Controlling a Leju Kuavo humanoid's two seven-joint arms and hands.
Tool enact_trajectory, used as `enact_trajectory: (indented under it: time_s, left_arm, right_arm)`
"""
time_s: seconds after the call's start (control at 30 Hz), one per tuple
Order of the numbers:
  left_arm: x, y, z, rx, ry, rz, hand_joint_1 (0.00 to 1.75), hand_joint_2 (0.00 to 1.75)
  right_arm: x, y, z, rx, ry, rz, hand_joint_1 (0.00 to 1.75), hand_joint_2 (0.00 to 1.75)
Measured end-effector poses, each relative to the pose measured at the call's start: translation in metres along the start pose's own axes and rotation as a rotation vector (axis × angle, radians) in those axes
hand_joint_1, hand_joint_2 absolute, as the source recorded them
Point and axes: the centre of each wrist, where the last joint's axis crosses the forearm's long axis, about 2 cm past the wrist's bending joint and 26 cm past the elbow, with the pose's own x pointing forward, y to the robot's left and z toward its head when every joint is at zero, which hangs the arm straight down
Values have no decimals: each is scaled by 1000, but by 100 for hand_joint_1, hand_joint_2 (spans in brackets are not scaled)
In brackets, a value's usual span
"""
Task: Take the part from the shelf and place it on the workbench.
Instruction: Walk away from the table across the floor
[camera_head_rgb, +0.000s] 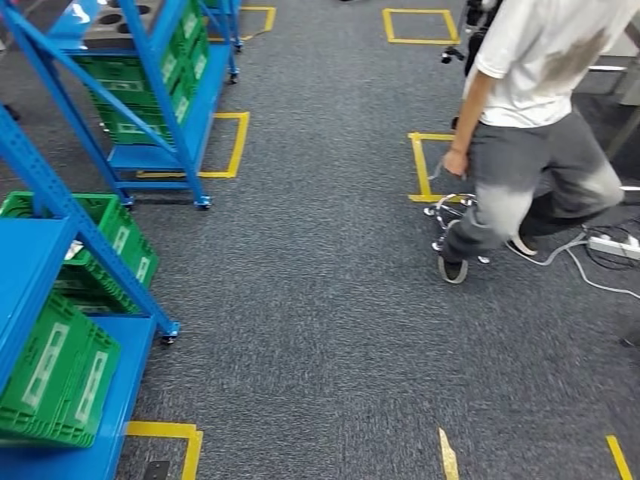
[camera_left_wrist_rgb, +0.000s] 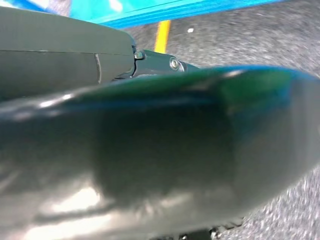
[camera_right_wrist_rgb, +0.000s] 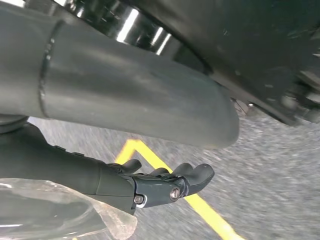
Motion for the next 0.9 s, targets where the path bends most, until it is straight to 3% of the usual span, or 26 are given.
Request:
enact_trajectory:
  time_s: [0.53,0.9]
  left_arm:
    - [-10,1,4,97,111,172,0,0]
    - [-11,-5,5,88,116,220,0,0]
  right_arm:
    - [0,-4,-1,46,-14,225,0,0]
    - [-3,-5,-1,63,-19,287,0,0]
